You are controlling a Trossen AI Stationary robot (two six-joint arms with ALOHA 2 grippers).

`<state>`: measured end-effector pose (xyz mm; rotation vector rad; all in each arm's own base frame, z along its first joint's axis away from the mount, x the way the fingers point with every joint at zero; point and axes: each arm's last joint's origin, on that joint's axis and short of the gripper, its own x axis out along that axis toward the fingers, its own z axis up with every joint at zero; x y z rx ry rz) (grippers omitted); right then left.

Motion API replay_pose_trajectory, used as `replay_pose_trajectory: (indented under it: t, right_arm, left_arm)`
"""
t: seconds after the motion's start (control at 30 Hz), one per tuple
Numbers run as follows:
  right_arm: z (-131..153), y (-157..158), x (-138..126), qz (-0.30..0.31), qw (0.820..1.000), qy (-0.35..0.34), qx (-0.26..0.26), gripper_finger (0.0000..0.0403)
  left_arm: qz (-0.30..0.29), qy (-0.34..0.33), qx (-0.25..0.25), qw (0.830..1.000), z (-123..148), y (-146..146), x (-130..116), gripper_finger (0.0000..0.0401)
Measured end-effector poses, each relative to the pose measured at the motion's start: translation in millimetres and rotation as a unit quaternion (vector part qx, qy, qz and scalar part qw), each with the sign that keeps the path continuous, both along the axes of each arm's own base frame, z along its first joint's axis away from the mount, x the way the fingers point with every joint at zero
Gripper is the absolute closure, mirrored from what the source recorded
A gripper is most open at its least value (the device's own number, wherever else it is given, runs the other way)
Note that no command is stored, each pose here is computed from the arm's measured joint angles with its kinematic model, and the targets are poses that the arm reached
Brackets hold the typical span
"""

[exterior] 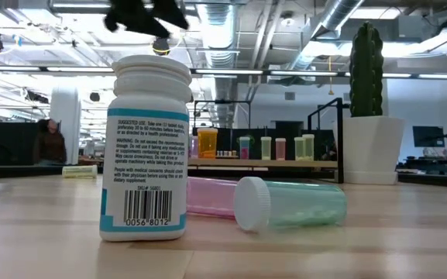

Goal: Pick and place medicine bottles onto shelf by color
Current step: Put the blue pill bottle on the shelf

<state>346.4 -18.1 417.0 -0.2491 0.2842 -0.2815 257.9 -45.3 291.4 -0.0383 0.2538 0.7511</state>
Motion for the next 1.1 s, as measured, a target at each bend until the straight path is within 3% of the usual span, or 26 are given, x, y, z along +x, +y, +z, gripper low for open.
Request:
replay_pose_trajectory:
  t: [0.13, 0.23, 0.43, 0.63, 0.83, 0.97, 1.1]
  right_arm:
    - [8.7, -8.6, -15.1, -0.029, 1.000, 0.004, -0.003, 0.0269]
    - [10.2, -13.6, -22.1, -0.037, 0.999, 0.016, -0.003, 0.0269]
    - [6.2, -18.1, -22.9, -0.012, 0.999, 0.035, -0.013, 0.0269]
    - [-11.7, -25.2, -20.9, -0.004, 1.000, 0.016, -0.023, 0.0269]
    - [-30.6, -38.8, -31.7, 0.014, 0.997, -0.072, -0.027, 0.0269]
    - [-36.0, -34.6, -35.4, 0.037, 0.991, -0.127, -0.025, 0.0269]
    - [-44.1, -26.3, -28.1, 0.070, 0.988, -0.139, -0.020, 0.0269]
  left_arm:
    - [-0.141, -0.008, 0.002, 0.990, 9.8, 17.9, 15.7, 0.0145]
    - [-0.221, -0.048, 0.036, 0.973, 22.4, 28.2, 21.8, 0.0145]
    - [-0.288, -0.127, 0.119, 0.942, 44.4, 46.3, 24.4, 0.0145]
    - [-0.258, -0.122, 0.114, 0.952, 43.4, 62.7, 23.9, 0.0145]
    - [-0.223, -0.117, 0.099, 0.963, 37.3, 70.8, 27.8, 0.0145]
    - [-0.210, -0.118, 0.092, 0.966, 28.7, 75.8, 36.7, 0.0145]
    - [-0.206, -0.140, 0.084, 0.965, 21.9, 81.3, 47.6, 0.0145]
